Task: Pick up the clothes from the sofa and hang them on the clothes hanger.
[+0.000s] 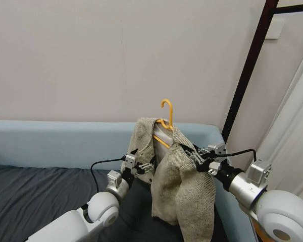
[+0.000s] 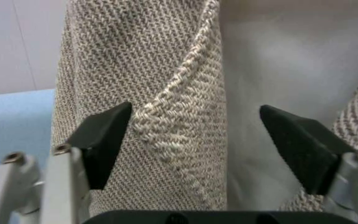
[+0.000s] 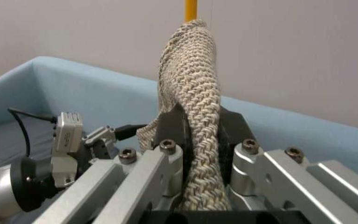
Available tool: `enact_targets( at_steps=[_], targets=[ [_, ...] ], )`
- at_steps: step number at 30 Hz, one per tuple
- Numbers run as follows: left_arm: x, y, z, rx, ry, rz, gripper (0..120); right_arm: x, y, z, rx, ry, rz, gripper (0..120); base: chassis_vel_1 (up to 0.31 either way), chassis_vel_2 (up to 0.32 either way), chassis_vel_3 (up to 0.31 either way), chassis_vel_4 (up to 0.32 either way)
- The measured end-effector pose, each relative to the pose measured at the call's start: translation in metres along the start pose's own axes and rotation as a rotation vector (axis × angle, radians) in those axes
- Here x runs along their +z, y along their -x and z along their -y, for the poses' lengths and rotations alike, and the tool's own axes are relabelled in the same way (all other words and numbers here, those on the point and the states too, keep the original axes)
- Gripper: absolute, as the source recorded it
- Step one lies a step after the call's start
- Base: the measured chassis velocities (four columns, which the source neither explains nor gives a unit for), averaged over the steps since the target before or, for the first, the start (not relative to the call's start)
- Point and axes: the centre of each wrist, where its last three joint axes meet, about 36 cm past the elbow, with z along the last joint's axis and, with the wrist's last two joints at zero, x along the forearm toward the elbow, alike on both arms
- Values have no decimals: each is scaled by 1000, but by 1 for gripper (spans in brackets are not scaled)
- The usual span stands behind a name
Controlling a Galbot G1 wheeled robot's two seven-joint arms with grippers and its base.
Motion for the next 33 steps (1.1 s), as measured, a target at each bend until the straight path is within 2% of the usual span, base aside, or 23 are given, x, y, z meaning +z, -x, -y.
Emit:
enact_targets(
  at_steps=[4, 5, 6, 10, 11, 13, 16, 20, 23, 33],
  targets=[
    [1, 0, 0, 2, -1, 0, 75, 0, 0, 0, 0, 1, -1, 8, 0, 0, 0, 0],
    [2, 1, 1, 7, -1, 2, 62, 1, 0, -1, 0, 4, -2, 8, 0, 0, 0, 0],
    [2, 1, 1, 7, -1, 2, 62, 1, 0, -1, 0, 4, -2, 8, 0, 0, 0, 0],
    [1, 2, 2, 11, -5, 10, 44, 3, 1, -1, -1, 12, -6, 8, 0, 0, 0, 0],
    [1, 2, 2, 11, -5, 10, 44, 3, 1, -1, -1, 12, -6, 8, 0, 0, 0, 0],
    [0, 3, 2, 15, -6, 12, 32, 4, 1, -2, 0, 16, -8, 8, 0, 0, 0, 0],
    [0, 3, 3, 18, -7, 11, 26, 5, 2, -2, 2, 19, -7, 8, 0, 0, 0, 0],
    [0, 2, 5, 28, -9, 11, 6, 4, 2, -2, 5, 21, -9, 8, 0, 0, 0, 0],
    [-2, 1, 5, 33, -8, 15, 1, 5, 2, -2, 7, 22, -10, 8, 0, 0, 0, 0],
    [-27, -7, 19, 127, -1, 92, 1, 7, 11, 5, 44, 28, -14, 8, 0, 0, 0, 0]
  ],
)
